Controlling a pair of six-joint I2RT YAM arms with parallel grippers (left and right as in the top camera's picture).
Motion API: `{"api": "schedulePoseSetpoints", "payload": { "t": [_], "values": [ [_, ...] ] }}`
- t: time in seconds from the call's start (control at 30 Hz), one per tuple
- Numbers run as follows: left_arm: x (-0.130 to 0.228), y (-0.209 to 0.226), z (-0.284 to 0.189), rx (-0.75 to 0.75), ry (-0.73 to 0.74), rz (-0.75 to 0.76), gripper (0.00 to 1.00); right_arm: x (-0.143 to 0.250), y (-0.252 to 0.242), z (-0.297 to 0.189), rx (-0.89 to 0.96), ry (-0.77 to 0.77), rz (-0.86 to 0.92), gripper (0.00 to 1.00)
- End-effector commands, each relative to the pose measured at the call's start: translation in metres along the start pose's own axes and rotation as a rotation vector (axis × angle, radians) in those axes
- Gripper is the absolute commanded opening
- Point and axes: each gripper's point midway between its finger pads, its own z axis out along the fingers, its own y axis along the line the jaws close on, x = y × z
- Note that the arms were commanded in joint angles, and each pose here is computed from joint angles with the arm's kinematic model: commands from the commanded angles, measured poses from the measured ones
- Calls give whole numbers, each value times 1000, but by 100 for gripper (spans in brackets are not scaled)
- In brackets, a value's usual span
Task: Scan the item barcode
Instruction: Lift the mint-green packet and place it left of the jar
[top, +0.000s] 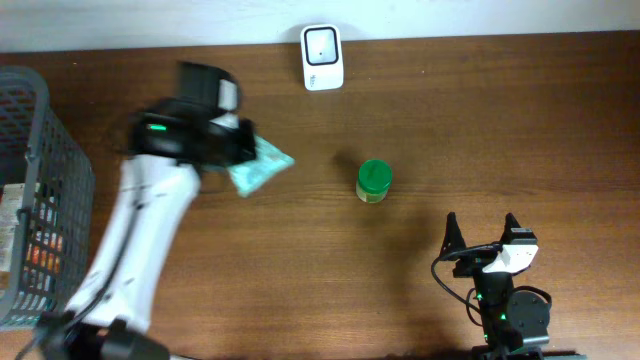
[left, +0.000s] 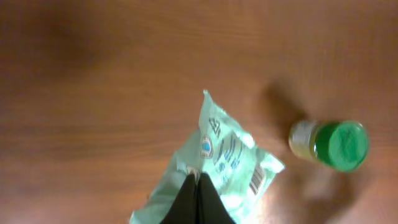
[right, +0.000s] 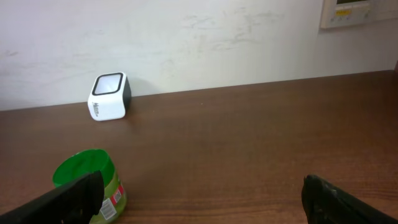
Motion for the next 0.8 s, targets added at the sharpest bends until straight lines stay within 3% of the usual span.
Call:
{"api": "schedulePoseSetpoints", "payload": {
  "t": [0.0,0.23,0.27,0.3,0.33,0.4,0.53,0.77],
  "values": [
    [44,-34,53,45,108,83,0,3,1,0,-3,8,5,98],
    [69,-55,101,44,165,164,2,3,1,0,-3,8,5,98],
    [69,-55,104,43,167,163,13,3,1,0,-3,8,5,98],
    [68,-55,105,44,165,164,41,3,1,0,-3,8,5,98],
    [67,-56,105,46,160,164,61,3,1,0,-3,8,5,98],
    [60,-56,103,44,140,161,75,3,1,0,-3,8,5,98],
    [15,-52,68,26,53,159,80,3,1,0,-3,8,5,98],
    [-84,7,-68,-123,-209,86,80,3,1,0,-3,8,5,98]
  ]
}}
